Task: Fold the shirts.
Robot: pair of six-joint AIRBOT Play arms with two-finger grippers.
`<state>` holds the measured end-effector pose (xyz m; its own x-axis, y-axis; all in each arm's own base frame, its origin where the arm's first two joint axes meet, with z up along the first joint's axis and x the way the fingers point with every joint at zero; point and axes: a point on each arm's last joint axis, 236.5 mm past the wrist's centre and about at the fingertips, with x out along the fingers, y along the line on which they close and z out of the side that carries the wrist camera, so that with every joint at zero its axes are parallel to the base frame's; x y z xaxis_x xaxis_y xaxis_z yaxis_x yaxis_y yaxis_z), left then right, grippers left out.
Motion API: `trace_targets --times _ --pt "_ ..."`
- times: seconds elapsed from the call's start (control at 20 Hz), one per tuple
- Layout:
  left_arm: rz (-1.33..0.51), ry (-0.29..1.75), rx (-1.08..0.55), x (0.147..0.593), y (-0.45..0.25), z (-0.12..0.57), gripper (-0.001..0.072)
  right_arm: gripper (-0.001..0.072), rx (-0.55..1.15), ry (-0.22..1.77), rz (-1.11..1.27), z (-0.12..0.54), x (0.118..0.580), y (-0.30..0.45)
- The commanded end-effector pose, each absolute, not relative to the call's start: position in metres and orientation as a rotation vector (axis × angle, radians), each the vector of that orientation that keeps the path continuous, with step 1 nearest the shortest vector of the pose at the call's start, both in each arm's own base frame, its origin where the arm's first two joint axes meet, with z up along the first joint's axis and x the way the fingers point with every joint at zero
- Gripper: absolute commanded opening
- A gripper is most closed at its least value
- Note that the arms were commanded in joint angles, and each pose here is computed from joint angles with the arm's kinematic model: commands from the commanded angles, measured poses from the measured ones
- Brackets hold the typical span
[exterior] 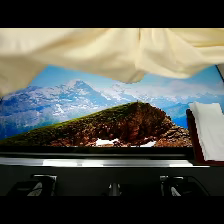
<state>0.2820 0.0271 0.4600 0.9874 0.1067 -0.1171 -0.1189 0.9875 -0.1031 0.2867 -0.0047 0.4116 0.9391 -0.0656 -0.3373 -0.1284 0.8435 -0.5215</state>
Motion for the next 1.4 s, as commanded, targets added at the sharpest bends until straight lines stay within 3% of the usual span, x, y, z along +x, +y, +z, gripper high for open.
trace_targets --times 0.0,0.3,0.5,0.7,0.85,1.0,1.1,1.15,1.25,1.35 --pt "0.210 0.252 -0.057 0.270 0.049 0.429 0.0030 0.0019 -0.599 0.435 -0.032 0.407 0.267 -0.028" --pt "0.188 0.442 -0.041 0.286 0.045 0.363 0.0030 0.0020 -0.628 0.718 -0.051 0.350 0.261 -0.046" --pt "0.060 0.701 -0.098 0.313 0.009 0.245 0.0030 0.0021 -0.689 1.007 0.056 0.246 0.290 -0.036" --pt "0.006 0.766 -0.101 0.336 -0.010 0.168 0.0030 0.0021 -0.784 1.044 0.126 0.163 0.356 -0.023" --pt "-0.009 0.853 -0.132 0.344 -0.017 0.115 0.0030 0.0021 -0.758 0.998 0.157 0.112 0.427 -0.001" --pt "-0.014 0.910 -0.158 0.362 -0.022 0.074 0.0030 0.0021 -0.655 1.021 0.217 0.035 0.474 0.028" --pt "-0.030 0.920 -0.214 0.377 -0.031 0.059 0.0031 0.0022 -0.478 1.068 0.228 -0.008 0.483 0.050" --pt "-0.037 0.923 -0.242 0.383 -0.036 0.053 0.0031 0.0075 -0.386 1.098 0.252 -0.023 0.480 0.065" --pt "-0.039 0.935 -0.254 0.386 -0.038 0.047 0.0031 0.0565 -0.296 1.137 0.347 -0.029 0.467 0.091" --pt "-0.055 0.927 -0.223 0.385 -0.038 0.049 0.0031 0.0607 -0.317 1.209 0.506 -0.017 0.436 0.110"
